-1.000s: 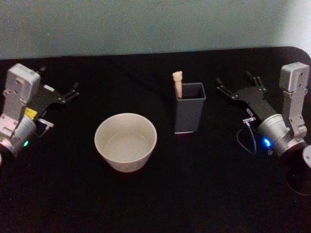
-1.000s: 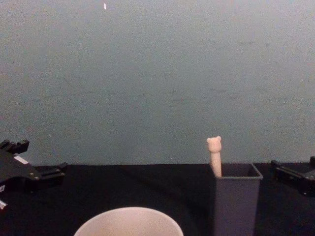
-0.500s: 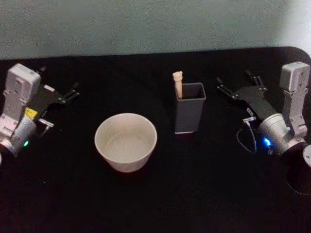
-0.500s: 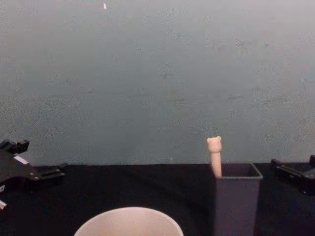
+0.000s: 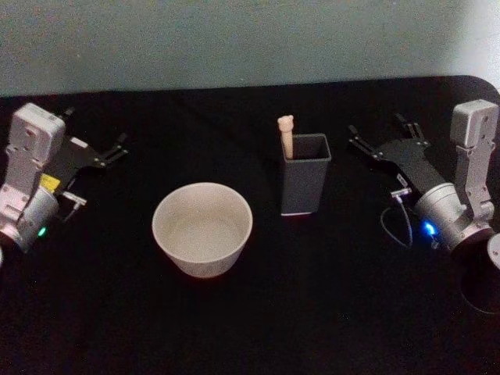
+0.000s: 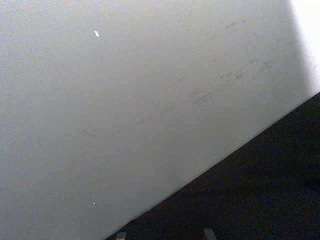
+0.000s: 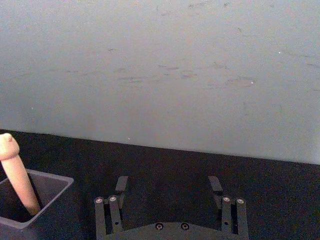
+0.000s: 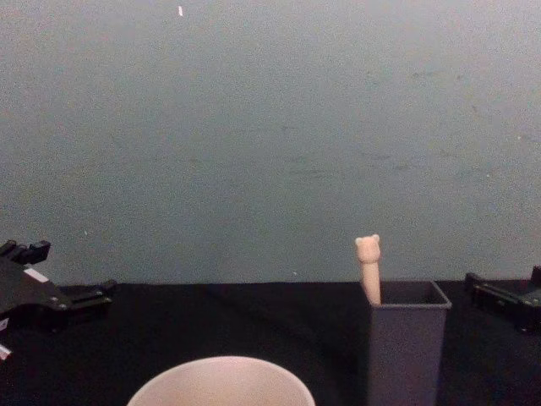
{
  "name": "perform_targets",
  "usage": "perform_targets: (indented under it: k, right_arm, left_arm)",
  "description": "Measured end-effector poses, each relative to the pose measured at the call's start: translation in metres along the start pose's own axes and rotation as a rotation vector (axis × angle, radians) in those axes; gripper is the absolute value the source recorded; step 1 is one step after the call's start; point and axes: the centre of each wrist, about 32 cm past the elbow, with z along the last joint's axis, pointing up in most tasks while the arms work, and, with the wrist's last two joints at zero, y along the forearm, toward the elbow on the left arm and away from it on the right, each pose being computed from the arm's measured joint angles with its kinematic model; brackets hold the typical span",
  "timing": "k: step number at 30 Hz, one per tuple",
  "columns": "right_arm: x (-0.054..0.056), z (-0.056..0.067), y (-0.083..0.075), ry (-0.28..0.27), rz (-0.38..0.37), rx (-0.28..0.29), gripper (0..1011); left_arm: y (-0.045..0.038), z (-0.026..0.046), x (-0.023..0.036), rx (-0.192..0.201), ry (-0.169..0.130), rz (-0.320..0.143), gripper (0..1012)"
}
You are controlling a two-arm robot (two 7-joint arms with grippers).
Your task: Pick up the stirring spoon with one hand, stir inside the cup, then place it back in its original position.
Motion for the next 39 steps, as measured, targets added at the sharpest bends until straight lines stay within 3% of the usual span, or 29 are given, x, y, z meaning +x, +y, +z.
perform_targets:
  k: [39]
  right_arm:
    - [0.0,0.0,0.0,0.0,0.0,0.0,1002]
  left_arm:
    - [0.0,0.0,0.0,0.0,0.0,0.0,1001]
